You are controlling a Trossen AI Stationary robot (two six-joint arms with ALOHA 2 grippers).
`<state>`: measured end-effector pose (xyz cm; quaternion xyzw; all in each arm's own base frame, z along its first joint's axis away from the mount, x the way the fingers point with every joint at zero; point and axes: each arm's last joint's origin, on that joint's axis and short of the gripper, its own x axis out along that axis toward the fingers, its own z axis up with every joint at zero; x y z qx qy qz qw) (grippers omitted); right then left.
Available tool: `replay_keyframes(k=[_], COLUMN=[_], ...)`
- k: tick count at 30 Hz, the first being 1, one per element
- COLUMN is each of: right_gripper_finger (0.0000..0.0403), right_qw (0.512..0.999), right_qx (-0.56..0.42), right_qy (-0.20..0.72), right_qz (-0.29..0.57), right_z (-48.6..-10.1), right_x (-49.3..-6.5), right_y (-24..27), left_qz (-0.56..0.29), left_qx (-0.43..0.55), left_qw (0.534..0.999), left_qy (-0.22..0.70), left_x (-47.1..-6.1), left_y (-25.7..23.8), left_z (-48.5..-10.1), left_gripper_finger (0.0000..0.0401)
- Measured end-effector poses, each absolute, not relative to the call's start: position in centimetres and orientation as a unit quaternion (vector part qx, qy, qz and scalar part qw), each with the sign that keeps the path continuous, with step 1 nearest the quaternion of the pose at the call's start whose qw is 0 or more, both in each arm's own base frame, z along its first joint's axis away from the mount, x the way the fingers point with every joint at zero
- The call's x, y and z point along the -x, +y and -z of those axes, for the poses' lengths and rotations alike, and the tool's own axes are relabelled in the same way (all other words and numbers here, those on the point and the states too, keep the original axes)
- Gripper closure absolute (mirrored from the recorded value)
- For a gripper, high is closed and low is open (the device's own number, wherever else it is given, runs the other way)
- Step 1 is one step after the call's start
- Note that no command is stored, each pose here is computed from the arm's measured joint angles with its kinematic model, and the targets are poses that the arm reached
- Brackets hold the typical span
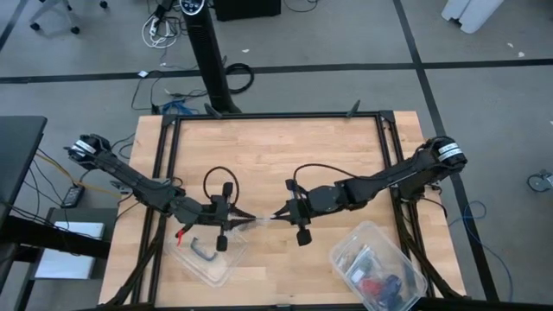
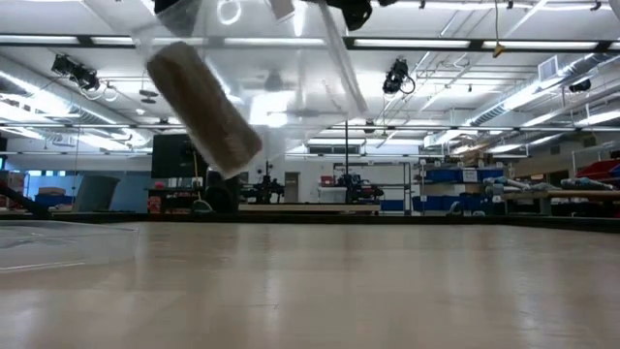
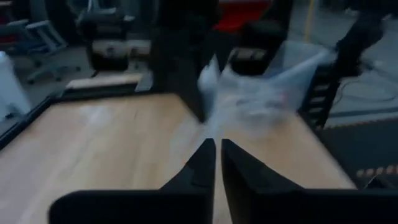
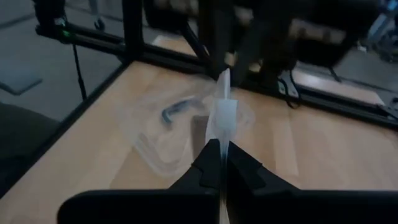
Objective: Roll bandage
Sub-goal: Close the transparent zip bag
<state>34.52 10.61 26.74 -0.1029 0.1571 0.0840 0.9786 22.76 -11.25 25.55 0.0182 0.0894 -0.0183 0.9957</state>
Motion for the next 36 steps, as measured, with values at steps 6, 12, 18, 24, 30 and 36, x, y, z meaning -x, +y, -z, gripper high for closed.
replay_keyframes(k=[6,12,18,24,30,36], right_gripper_finger=[0.0401,0.0402,0.0402,0.0403,0.0403,0.0403], right_qw=[0.974,0.972,0.972,0.968,0.968,0.969], right_qx=[0.106,0.099,0.092,0.092,0.093,0.092], right_qy=[0.186,0.204,0.211,0.227,0.227,0.225], right_qz=[-0.079,-0.066,-0.053,-0.049,-0.049,-0.05], right_z=[-29.1,-29.7,-29.4,-28.6,-28.4,-28.5], right_x=[-34.2,-34.6,-35.0,-35.4,-35.5,-35.6], right_y=[10.9,10.3,9.4,9.2,9.3,9.2], left_qz=[0.026,0.015,0.008,-0.003,-0.015,-0.006], left_qx=[-0.005,0.02,0.015,0.014,0.008,-0.009], left_qw=[0.998,0.994,0.992,0.992,0.989,0.987], left_qy=[0.064,0.108,0.126,0.129,0.148,0.16], left_x=[-23.2,-24.5,-25.5,-25.9,-26.1,-26.3], left_y=[-11.5,-10.5,-10.0,-9.6,-9.0,-9.0], left_z=[-27.9,-28.7,-29.0,-29.8,-29.3,-28.9], left_gripper_finger=[0.0318,0.0275,0.027,0.027,0.028,0.0335])
